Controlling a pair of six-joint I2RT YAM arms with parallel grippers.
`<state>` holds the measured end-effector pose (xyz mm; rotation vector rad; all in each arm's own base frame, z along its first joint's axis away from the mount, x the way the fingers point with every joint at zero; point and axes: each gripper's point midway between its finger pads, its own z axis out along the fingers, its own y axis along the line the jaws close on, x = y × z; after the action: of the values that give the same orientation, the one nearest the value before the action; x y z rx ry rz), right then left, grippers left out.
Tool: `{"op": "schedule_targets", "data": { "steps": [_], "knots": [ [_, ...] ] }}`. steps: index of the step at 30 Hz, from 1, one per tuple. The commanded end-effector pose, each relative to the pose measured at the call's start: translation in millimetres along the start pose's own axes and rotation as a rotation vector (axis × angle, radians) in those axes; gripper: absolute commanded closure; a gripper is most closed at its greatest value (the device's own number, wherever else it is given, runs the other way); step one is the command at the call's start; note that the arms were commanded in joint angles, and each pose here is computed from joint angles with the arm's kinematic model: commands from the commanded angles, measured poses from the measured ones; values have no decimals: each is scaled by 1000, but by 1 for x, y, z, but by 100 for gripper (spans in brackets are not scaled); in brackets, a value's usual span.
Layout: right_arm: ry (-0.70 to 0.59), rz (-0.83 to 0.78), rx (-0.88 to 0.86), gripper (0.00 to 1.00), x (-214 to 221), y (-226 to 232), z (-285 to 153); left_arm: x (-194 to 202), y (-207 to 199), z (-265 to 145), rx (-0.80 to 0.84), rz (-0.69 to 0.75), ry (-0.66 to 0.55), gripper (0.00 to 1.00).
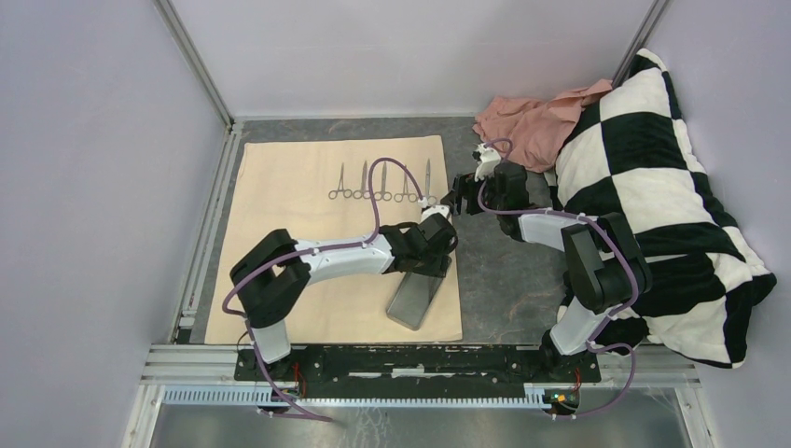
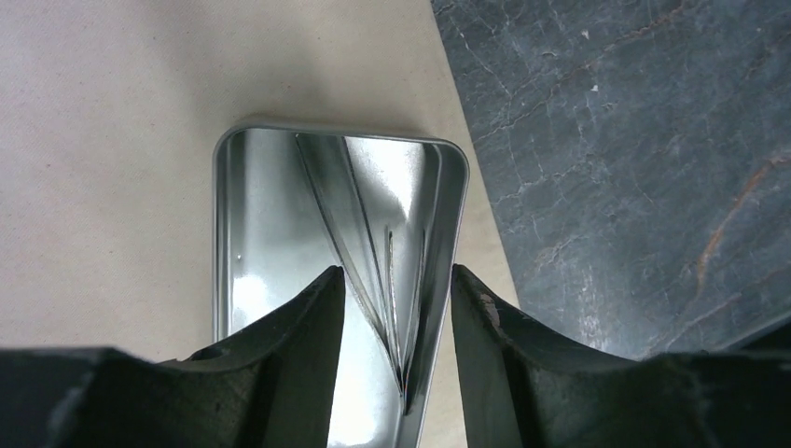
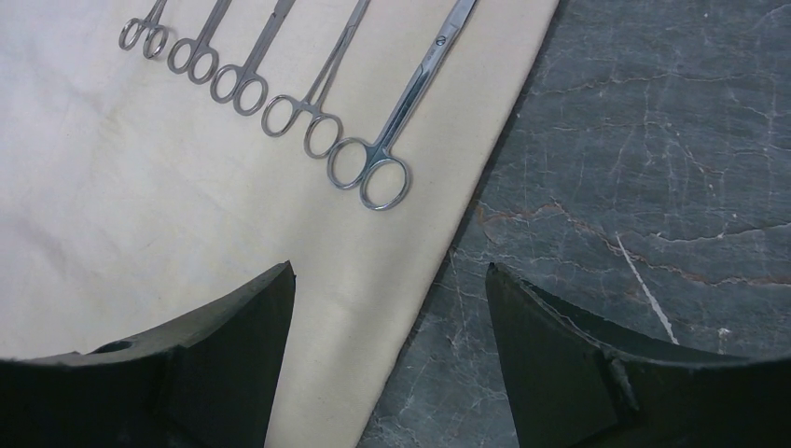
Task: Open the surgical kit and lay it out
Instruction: Pick up the medical item from the container.
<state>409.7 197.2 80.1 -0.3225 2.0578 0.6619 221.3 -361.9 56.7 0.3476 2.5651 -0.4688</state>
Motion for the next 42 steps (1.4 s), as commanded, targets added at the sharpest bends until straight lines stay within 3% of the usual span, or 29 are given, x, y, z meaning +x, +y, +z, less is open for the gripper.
{"op": "schedule_targets", "data": {
  "steps": [1,11,19,25,28,30,34,42],
  "knots": [
    [-72,-16,-41,19,-20,8,-6,-18,-11,5,-21,-33,-61,48],
    [-85,6,-72,19,-21,10,-8,5,-3,17,-136,41,-30,47],
    [-90,17,-86,19,-21,11,-8,-5,1,7,-160,31,-78,48],
    [-90,22,-95,19,-20,12,-8,-19,-10,-8,-107,-4,-124,36],
    [-90,22,-96,19,-20,12,-8,-22,-10,-12,-95,-22,-146,35],
    [-90,22,-98,19,-20,13,-7,-23,-10,-12,-95,-23,-152,36],
    [-87,24,-102,19,-20,13,-7,-22,-8,-9,-102,-29,-153,48],
    [-83,27,-109,19,-19,13,-6,-12,5,10,-175,-9,-121,49]
  ]
}}
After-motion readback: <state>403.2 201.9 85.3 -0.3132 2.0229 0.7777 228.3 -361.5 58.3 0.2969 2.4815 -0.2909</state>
